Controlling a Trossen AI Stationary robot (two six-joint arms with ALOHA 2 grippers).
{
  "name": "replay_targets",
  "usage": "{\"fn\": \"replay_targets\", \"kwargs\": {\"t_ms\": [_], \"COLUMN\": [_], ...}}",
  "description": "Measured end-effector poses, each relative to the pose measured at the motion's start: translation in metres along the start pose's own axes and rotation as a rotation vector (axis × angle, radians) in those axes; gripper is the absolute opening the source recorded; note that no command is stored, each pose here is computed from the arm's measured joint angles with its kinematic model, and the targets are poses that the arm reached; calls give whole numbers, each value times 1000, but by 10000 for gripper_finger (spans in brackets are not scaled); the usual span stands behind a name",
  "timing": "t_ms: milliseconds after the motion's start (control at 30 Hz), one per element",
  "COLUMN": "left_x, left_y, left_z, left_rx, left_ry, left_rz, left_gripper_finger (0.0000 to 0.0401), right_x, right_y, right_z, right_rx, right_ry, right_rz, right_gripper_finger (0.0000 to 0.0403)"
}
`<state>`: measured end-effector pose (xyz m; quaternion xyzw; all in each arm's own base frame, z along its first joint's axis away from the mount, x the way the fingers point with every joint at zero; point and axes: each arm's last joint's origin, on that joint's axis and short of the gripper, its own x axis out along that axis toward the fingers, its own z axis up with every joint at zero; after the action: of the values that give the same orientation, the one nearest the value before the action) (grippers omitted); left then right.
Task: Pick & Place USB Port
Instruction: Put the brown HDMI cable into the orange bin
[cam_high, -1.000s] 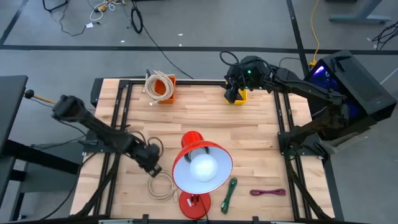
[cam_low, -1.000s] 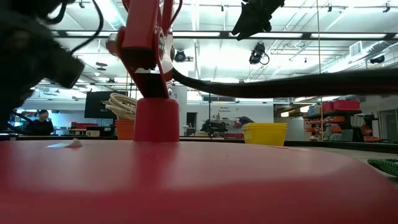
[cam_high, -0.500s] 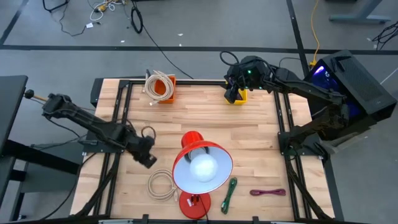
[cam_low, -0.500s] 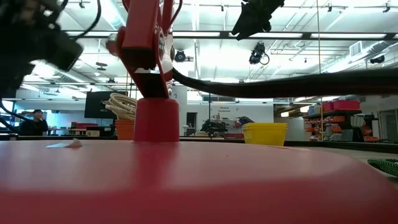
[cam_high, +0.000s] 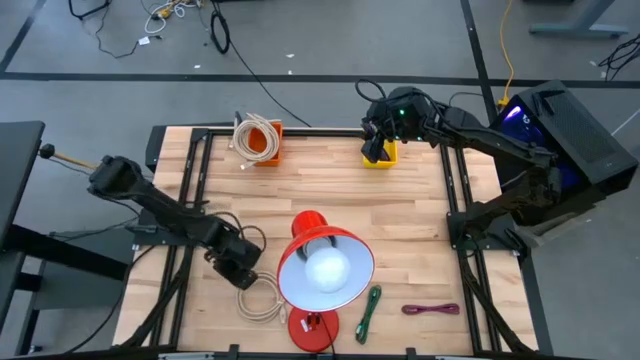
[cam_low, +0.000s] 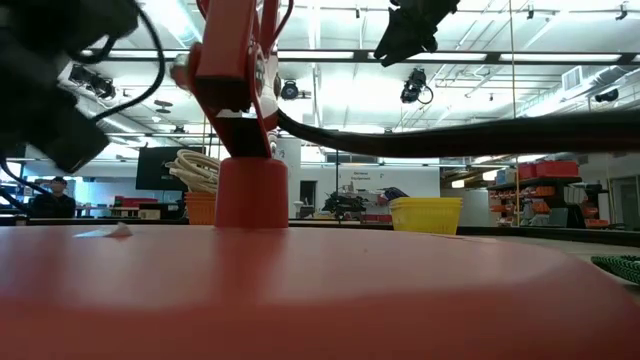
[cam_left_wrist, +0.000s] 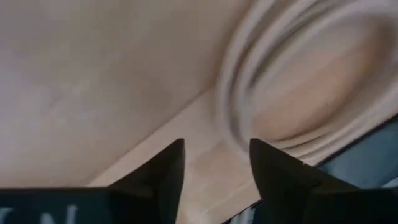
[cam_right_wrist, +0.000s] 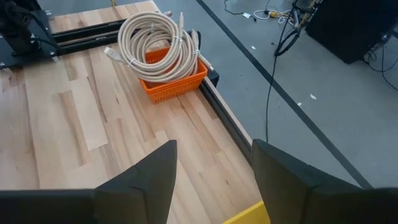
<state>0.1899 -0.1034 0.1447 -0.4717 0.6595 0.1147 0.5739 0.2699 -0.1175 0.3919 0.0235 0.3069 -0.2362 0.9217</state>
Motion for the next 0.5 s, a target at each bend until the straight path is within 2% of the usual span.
{"fn": "replay_targets", "kwargs": {"t_ms": [133, 267, 367, 500], "left_x": [14, 23, 25, 27], "left_y": [-1, -12, -22, -24], "left_z": [-2, 1, 6, 8], "left_rx": [-20, -12, -14, -39], "left_ry": [60, 37, -31, -63], "left_rz": [35, -51, -138, -162], "left_gripper_finger": [217, 228, 227, 223], "right_x": [0, 0, 0, 0], "right_y": [0, 0, 0, 0], "right_z": [0, 0, 0, 0], "right_rx": [-12, -20, -20, -24], "right_ry": [0, 1, 1, 2], "right_rz": [1, 1, 1, 1], "right_gripper_finger": [208, 208, 208, 208]}}
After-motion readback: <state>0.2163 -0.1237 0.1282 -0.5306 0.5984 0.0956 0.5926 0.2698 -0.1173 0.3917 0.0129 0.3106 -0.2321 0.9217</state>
